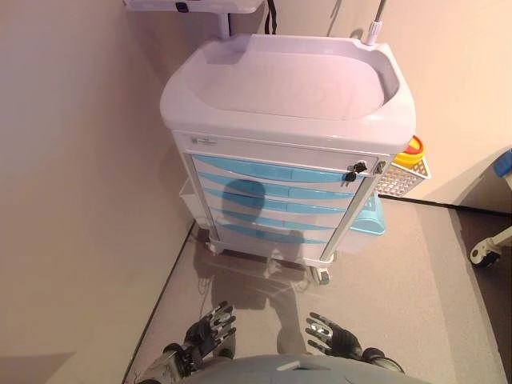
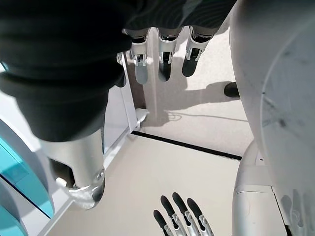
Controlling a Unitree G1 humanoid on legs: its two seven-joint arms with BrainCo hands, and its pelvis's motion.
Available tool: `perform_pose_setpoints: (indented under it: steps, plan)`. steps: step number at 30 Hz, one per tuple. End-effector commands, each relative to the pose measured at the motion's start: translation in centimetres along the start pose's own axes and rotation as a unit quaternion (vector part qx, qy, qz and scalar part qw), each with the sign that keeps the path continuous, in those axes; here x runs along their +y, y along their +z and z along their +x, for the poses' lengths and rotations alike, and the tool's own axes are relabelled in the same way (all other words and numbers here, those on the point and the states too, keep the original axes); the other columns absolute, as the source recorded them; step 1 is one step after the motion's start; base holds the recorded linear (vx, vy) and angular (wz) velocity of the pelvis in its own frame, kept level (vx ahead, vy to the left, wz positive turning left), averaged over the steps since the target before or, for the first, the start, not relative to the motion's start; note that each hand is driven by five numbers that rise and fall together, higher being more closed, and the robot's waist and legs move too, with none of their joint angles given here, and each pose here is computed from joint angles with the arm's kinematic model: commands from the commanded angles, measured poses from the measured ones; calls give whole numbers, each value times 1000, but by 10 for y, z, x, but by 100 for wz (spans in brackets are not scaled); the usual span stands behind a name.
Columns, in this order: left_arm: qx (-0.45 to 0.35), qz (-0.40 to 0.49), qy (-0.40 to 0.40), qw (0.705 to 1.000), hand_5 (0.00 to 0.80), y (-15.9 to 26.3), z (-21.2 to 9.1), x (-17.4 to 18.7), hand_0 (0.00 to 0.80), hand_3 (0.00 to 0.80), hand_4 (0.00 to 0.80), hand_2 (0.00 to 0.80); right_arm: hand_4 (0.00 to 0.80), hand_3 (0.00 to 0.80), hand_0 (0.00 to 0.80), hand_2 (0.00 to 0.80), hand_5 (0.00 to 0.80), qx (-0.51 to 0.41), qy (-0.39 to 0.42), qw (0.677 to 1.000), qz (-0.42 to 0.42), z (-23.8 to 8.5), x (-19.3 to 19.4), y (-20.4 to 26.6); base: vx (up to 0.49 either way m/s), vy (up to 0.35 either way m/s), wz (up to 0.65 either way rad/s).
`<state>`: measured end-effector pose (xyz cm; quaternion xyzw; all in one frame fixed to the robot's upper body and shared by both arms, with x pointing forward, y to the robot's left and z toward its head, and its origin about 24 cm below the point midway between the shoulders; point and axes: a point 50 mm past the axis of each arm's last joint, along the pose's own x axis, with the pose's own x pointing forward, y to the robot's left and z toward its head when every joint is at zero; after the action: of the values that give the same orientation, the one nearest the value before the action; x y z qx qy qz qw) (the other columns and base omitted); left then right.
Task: Open the drawer and pick up the medicine
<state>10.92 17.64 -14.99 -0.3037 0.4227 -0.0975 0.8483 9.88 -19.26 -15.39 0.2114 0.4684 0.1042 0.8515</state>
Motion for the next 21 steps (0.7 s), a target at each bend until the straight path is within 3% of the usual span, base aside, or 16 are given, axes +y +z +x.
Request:
perform_pose_setpoints:
  steps: [1,17,21]
  plan:
    - [-13,6,-32,999,0,11,13,-13,0,0,0,0,0,0,0,0,0,-28,40,998,-31,10,11,21,0,0,0]
    - [-91,12,-24,996,0,27,12,-13,0,0,0,0,0,0,0,0,0,-36,40,998,-22,10,11,23,0,0,0]
    - [-71,-6,-45,996,0,22,12,-15,0,0,0,0,0,0,0,0,0,-37,42,998,-22,9,10,23,0,0,0]
